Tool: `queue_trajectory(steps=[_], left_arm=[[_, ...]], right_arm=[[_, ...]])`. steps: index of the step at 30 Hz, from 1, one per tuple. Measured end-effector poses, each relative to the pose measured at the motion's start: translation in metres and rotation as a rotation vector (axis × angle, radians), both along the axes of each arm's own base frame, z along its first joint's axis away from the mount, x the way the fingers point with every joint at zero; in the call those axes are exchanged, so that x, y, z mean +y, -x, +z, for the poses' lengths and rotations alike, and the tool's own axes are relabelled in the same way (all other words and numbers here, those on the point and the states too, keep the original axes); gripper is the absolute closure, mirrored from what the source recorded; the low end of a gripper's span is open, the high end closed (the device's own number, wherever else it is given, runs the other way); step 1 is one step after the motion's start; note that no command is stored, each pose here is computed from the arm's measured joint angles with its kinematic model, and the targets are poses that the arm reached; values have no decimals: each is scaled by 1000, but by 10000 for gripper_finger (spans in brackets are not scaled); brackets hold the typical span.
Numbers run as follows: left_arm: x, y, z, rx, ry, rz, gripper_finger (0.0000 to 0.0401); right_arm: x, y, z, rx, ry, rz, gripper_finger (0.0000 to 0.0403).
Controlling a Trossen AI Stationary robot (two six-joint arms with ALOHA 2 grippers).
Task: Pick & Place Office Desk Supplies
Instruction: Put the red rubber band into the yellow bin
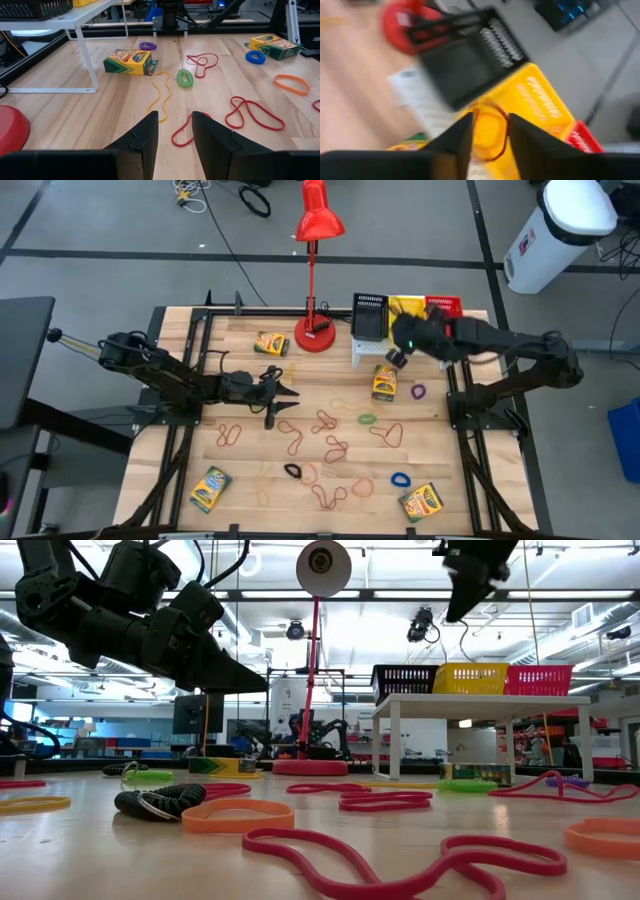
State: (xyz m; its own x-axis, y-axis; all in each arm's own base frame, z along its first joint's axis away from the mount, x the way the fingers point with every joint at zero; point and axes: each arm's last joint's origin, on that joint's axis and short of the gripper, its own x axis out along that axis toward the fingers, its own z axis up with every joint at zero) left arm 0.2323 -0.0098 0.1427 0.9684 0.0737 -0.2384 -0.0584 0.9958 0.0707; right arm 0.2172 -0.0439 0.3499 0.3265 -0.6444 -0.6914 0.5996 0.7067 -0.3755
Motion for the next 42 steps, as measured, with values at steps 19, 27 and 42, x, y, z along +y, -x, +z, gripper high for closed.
queue_trajectory(steps=[19,27,42], left_arm=[[0,0,0,-1,7,1,276],[0,0,0,0,6,1,276],[0,0,0,-1,12,3,276]], right_arm=[[-56,11,-3,-23,95,-240,393],[-102,36,-9,-246,-265,-406,364],[-114,31,-28,-200,-387,-507,166]])
